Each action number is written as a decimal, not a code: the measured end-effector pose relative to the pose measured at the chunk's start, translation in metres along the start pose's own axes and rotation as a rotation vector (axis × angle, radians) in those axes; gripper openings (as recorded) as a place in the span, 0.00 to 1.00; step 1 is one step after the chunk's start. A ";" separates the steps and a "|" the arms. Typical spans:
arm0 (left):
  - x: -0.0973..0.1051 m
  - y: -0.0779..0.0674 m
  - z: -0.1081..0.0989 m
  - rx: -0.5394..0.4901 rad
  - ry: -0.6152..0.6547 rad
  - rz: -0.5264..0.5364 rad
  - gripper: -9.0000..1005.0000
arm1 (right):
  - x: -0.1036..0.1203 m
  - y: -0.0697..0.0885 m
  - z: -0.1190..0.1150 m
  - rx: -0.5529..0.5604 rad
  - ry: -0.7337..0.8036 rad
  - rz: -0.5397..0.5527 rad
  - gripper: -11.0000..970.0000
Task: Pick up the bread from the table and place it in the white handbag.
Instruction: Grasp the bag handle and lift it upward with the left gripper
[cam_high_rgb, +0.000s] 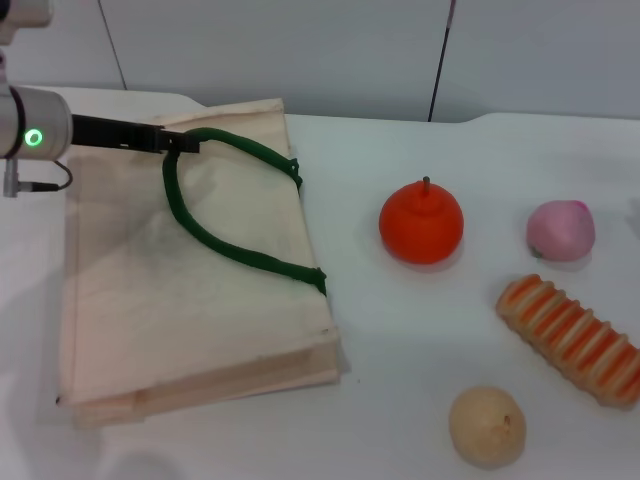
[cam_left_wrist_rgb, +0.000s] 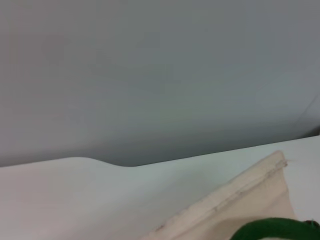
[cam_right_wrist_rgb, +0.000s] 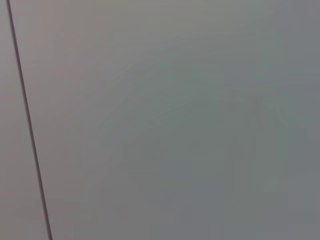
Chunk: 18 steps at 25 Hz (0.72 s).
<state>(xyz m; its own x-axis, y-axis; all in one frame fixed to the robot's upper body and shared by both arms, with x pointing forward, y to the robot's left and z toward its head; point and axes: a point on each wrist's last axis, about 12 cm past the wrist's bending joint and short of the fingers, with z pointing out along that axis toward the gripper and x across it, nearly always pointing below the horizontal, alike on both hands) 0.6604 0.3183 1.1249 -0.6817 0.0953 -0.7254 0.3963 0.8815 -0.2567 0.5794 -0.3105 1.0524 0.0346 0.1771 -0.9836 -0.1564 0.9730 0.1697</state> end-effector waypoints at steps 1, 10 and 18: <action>0.000 0.000 0.001 -0.002 0.000 0.003 0.59 | 0.000 0.000 0.000 0.000 0.000 0.000 0.91; 0.008 -0.005 0.011 -0.009 0.015 0.009 0.55 | 0.000 0.001 0.000 -0.007 -0.001 -0.002 0.91; 0.012 -0.009 0.015 -0.002 0.014 0.016 0.51 | 0.001 0.000 -0.001 0.001 0.003 -0.001 0.91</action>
<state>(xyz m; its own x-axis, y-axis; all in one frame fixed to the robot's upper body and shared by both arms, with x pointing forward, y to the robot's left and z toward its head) 0.6576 0.3049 1.1091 -0.6839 0.1162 -0.7203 0.4059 0.8810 -0.2433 0.5788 -0.3107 1.0516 0.0315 0.1754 -0.9840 -0.1550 0.9734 0.1685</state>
